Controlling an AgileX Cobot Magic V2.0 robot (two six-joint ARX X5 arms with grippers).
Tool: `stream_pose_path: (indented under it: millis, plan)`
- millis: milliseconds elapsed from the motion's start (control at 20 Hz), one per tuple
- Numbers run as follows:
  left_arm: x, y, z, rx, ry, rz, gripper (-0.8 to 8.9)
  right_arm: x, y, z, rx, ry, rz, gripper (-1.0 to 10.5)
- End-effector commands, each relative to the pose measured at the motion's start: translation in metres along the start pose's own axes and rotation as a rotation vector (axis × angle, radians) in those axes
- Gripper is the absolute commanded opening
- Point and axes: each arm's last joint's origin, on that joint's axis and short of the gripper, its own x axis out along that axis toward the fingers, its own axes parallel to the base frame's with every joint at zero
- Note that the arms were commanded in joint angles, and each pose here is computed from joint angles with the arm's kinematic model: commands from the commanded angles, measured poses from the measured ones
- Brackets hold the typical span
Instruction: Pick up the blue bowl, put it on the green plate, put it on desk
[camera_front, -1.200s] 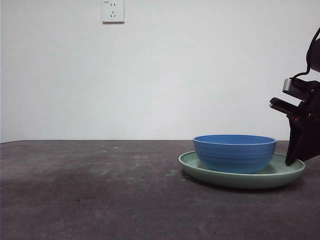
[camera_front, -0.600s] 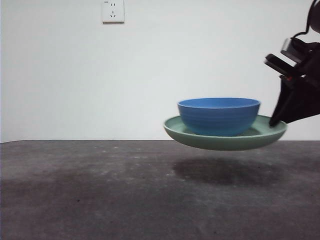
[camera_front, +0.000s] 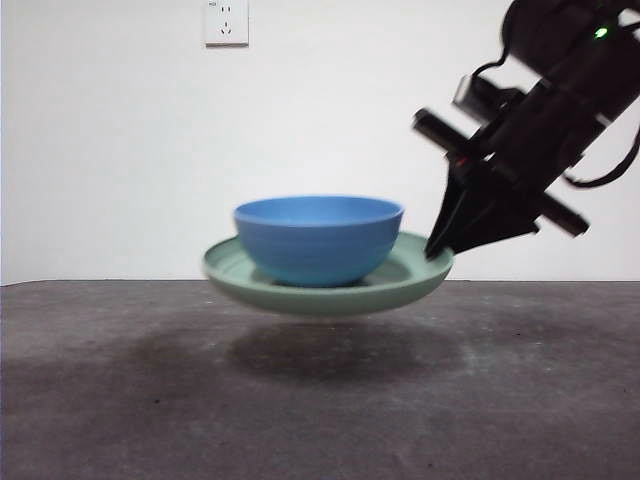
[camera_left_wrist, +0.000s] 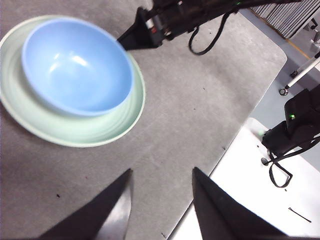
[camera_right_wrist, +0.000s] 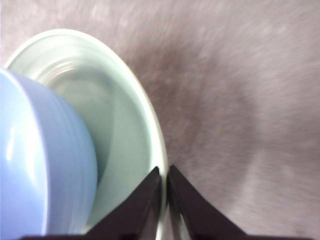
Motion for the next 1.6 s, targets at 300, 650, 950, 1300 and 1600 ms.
stream_pose_path:
  millis: [300, 650, 950, 1300, 1600]
  plan:
    - [0.000, -0.001, 0.000, 0.001, 0.018, -0.005, 1.86, 0.047, -0.002, 0.012, 0.059, 0.040, -0.006, 0.1]
    - [0.000, -0.001, -0.001, -0.007, 0.030, -0.004, 1.86, 0.062, -0.009, 0.009, 0.062, 0.079, -0.054, 0.1]
    - [0.000, -0.001, -0.001, -0.006, 0.030, -0.004, 1.86, 0.062, -0.009, 0.008, 0.062, 0.091, -0.059, 2.3]
    - [0.000, -0.001, -0.001, -0.006, 0.030, -0.004, 1.86, 0.047, -0.004, 0.013, 0.047, 0.064, -0.082, 3.2]
    - [0.000, -0.001, -0.001, -0.002, 0.030, -0.004, 1.86, -0.009, 0.016, 0.020, -0.064, 0.005, -0.141, 3.2]
